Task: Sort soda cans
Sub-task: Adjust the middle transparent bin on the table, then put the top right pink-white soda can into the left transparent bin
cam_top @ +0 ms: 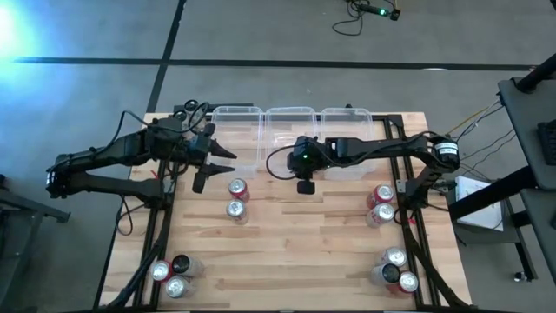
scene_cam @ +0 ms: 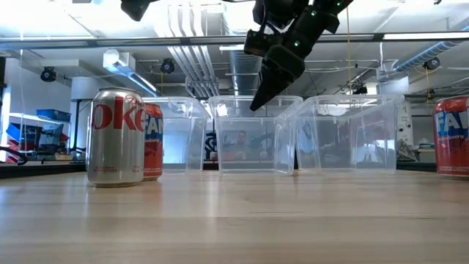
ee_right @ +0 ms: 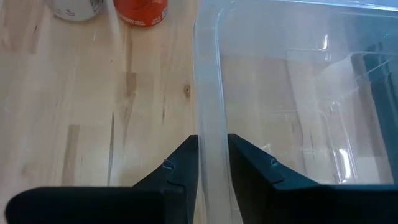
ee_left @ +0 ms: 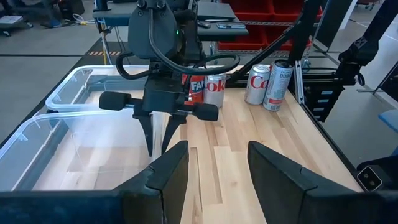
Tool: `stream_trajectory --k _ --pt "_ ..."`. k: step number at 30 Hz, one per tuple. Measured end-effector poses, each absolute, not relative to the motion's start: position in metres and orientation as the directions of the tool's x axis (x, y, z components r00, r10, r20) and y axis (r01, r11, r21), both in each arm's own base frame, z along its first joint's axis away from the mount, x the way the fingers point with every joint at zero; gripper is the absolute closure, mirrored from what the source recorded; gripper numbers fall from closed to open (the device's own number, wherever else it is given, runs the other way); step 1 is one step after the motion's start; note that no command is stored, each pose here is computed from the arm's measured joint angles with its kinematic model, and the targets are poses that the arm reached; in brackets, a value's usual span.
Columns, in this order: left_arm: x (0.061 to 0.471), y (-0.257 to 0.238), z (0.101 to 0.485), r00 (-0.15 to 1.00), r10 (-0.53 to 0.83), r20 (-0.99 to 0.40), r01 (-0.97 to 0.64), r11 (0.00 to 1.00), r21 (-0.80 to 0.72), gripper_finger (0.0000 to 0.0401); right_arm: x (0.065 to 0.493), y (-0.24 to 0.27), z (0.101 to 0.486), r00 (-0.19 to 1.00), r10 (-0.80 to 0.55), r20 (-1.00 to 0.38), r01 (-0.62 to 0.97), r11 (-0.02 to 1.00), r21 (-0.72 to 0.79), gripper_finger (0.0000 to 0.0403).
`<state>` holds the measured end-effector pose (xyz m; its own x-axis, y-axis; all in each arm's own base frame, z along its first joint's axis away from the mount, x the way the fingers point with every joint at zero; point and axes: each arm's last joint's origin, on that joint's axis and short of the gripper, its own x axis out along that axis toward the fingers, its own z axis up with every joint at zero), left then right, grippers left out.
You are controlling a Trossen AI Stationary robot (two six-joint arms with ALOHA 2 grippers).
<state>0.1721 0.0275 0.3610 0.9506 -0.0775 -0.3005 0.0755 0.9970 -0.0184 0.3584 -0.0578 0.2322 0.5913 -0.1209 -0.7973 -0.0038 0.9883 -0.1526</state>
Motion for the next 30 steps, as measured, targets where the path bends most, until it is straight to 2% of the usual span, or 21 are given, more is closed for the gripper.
stream_trajectory --k 3,9,13,15,20,24,30 --pt "0.172 0.029 0.361 0.952 -0.027 -0.306 0.027 1.000 -0.005 0.0250 0.358 -0.058 0.233 0.594 -0.122 -0.795 -0.003 0.988 -0.154 0.0302" --pt "0.165 0.037 0.359 0.901 0.203 -0.383 -0.225 0.974 -0.013 0.0233 0.353 -0.049 0.245 0.616 -0.126 -0.777 -0.024 0.984 -0.179 0.0243" --pt "0.159 0.043 0.359 0.798 0.428 -0.424 -0.453 0.890 0.046 0.0220 0.346 -0.041 0.264 0.640 -0.220 -0.737 0.023 0.963 -0.268 0.0197" --pt "0.155 0.044 0.359 0.746 0.497 -0.443 -0.526 0.848 0.064 0.0219 0.339 -0.036 0.276 0.654 -0.260 -0.710 0.046 0.951 -0.305 0.0175" --pt "0.144 0.058 0.367 0.656 0.570 -0.495 -0.647 0.763 0.020 0.0218 0.319 -0.019 0.308 0.722 -0.260 -0.641 0.057 0.946 -0.319 0.0125" --pt "0.129 0.083 0.372 0.466 0.623 -0.629 -0.762 0.643 0.072 0.0217 0.305 -0.008 0.330 0.782 -0.238 -0.576 0.076 0.954 -0.290 0.0093" --pt "0.116 0.132 0.362 0.212 0.540 -0.815 -0.859 0.500 0.108 0.0194 0.297 0.007 0.330 0.791 -0.201 -0.578 0.074 0.969 -0.236 0.0060"
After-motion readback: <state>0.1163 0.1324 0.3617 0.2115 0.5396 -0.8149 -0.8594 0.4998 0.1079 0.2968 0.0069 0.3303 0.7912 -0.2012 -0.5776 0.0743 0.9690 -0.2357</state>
